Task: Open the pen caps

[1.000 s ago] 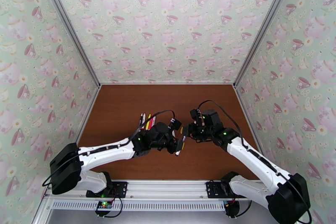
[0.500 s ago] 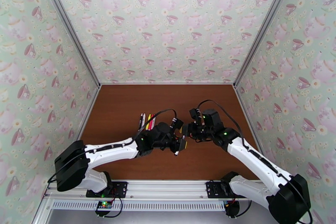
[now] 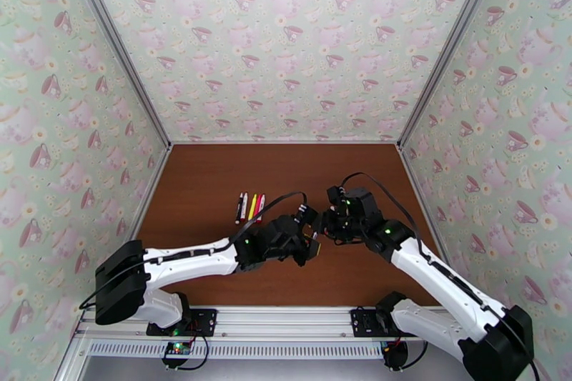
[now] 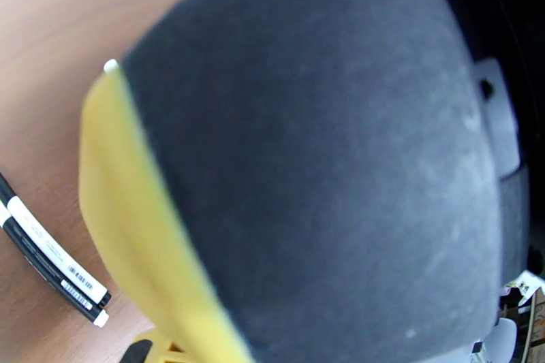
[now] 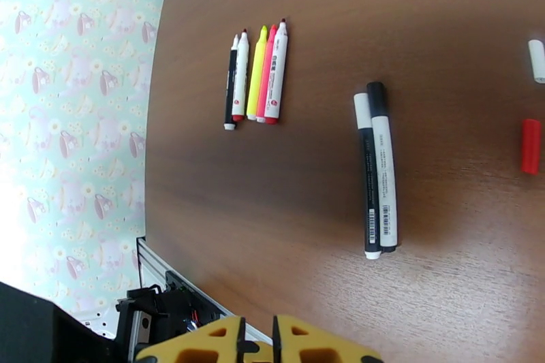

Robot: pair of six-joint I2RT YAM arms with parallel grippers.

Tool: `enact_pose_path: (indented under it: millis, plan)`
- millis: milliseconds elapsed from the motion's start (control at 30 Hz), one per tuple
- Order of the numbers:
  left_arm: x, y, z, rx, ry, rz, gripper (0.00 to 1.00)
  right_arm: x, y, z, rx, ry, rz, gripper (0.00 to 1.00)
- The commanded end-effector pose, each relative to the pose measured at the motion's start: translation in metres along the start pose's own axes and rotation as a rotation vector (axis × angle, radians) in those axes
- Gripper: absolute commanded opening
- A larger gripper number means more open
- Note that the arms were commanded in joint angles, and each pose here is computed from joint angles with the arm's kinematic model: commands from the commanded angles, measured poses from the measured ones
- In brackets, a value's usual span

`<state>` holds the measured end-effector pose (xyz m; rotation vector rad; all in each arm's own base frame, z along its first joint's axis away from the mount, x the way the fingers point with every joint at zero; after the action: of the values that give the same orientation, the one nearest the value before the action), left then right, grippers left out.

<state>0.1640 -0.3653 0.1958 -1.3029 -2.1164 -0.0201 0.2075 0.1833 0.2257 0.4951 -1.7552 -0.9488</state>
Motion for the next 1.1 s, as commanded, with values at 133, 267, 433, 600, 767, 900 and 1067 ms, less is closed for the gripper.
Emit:
enact_pose_path:
  millis: [133, 267, 433, 600, 767, 900, 1067]
  plan:
    - [0.027, -0.019, 0.012, 0.042, 0.034, 0.278, 0.00, 0.023, 0.033, -0.021, 0.094, -0.129, -0.188, 0.02]
    - [0.042, -0.021, 0.010, 0.040, 0.023, 0.319, 0.00, 0.033, 0.041, -0.021, 0.131, -0.129, -0.234, 0.02]
    - [0.042, -0.006, 0.021, 0.003, 0.085, 0.118, 0.00, 0.041, 0.036, -0.031, 0.071, -0.199, -0.186, 0.01]
    - [0.037, -0.002, 0.028, -0.119, 0.150, -0.143, 0.00, 0.044, 0.021, -0.039, -0.018, -0.273, -0.057, 0.00]
    - [0.029, -0.014, 0.028, -0.155, 0.161, -0.157, 0.00, 0.049, 0.012, -0.042, -0.044, -0.316, -0.001, 0.00]
    - [0.032, -0.026, 0.020, -0.111, 0.105, -0.028, 0.00, 0.049, 0.016, -0.041, -0.007, -0.287, -0.042, 0.00]
    - [0.051, -0.016, 0.004, -0.022, 0.006, 0.011, 0.00, 0.044, 0.004, -0.035, 0.061, -0.221, 0.020, 0.01]
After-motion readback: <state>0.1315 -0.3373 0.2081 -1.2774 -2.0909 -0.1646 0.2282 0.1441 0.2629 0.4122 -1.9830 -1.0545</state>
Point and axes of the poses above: each hand's point on the last joint's axis, 136 mm out from that joint toward the fingers, its own x axis back along the fingers, its own y axis along the line the jaws close on, z = x × y, the point moved 5 cm from there along x, back along the fingers, and after that the axes turned 13 degrees about -x, right-handed, at the moved point
